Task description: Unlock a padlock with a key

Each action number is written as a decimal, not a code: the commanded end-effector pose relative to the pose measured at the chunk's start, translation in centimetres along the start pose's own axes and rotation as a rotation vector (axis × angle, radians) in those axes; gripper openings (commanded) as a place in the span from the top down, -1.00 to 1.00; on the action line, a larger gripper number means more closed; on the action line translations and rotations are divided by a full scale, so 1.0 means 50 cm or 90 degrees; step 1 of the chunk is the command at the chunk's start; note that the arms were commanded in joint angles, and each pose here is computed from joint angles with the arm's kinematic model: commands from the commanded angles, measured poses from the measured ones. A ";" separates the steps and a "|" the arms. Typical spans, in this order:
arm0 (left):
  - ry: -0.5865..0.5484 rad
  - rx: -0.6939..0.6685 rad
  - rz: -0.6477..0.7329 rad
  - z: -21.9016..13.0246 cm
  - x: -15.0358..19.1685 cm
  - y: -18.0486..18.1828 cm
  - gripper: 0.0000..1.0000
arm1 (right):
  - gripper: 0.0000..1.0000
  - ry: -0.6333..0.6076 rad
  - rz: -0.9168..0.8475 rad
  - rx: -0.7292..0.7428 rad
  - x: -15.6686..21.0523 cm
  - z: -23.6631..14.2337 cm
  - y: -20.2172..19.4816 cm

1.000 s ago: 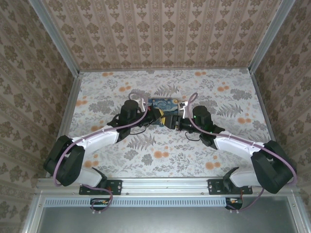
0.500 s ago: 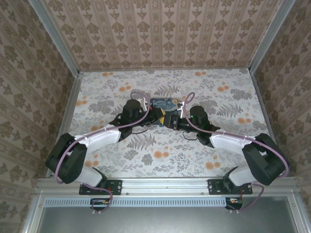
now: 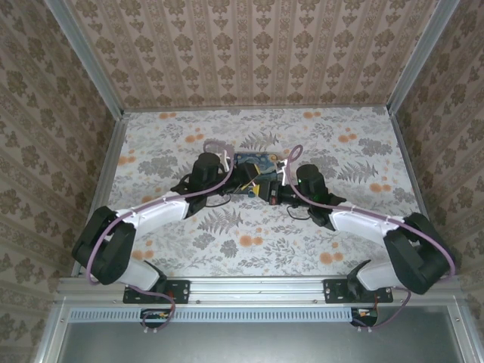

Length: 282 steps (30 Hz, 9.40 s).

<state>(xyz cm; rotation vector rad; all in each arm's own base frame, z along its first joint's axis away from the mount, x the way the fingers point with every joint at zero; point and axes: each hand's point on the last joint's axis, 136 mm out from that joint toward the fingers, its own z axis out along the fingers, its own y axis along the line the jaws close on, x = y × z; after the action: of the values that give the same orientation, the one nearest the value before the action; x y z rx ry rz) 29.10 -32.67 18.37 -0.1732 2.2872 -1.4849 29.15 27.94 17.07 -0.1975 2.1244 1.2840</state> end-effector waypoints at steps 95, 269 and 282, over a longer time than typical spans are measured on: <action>-0.143 0.176 0.294 -0.098 -0.112 -0.183 1.00 | -0.26 -0.223 0.051 -0.211 -0.178 -0.062 0.131; -0.059 -0.020 0.240 0.129 0.017 0.218 -0.28 | 1.00 -0.033 0.263 0.066 -0.095 0.126 -0.279; -0.087 0.052 0.229 0.107 0.020 0.171 -0.28 | 1.00 -0.032 0.271 0.064 -0.092 0.129 -0.284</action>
<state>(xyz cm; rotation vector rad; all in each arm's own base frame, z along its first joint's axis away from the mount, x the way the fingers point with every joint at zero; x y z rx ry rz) 31.57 -33.61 6.17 0.1546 2.1049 -1.2567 42.57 25.37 10.65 0.2712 2.1538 1.4095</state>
